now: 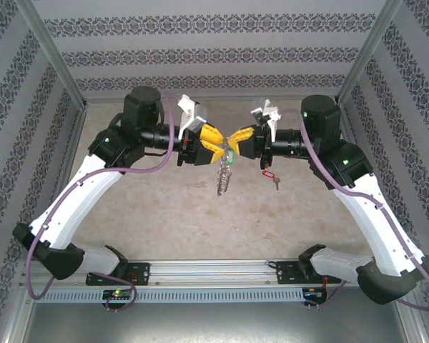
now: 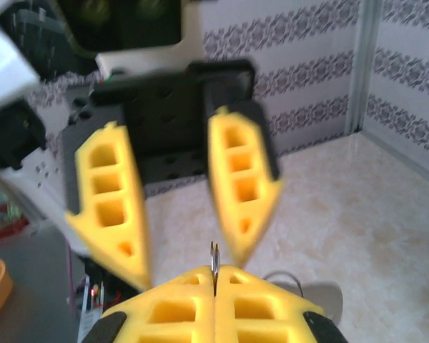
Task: Put the keys on the keyring
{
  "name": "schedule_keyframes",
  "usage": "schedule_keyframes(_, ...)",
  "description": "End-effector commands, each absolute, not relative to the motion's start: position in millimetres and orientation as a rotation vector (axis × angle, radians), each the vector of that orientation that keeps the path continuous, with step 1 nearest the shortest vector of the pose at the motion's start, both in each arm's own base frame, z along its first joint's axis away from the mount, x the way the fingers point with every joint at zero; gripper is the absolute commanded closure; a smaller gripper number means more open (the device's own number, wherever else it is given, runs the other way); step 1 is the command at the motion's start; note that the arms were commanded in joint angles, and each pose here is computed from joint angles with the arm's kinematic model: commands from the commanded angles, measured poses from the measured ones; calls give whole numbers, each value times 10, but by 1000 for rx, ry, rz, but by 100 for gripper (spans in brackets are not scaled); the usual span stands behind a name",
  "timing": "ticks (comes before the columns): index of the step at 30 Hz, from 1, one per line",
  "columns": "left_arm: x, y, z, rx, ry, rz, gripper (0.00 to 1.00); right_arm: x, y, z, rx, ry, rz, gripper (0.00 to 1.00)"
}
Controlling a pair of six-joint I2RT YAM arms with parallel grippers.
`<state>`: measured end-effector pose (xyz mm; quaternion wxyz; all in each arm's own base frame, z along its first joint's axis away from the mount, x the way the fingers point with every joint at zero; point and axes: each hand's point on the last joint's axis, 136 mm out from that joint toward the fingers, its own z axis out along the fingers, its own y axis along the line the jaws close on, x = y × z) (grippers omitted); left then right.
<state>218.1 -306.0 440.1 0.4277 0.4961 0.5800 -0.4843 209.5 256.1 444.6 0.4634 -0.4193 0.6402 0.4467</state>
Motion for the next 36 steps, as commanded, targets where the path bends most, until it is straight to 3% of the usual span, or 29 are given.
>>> schedule_keyframes(1, 2138, -2961, 4939, 1137, 1235, -1265, 60, 2064, 2543, 4895, -963, 1375, 1168, 100)
schedule_keyframes(14, 2290, -2853, 5285, 963, 1092, -1335, 67, 2021, 2462, 5226, -790, 1177, 1276, 100)
schedule_keyframes(36, 2288, -2959, 5321, 985, 1074, -1419, 78, 2074, 2514, 5308, -685, 1084, 1301, 100)
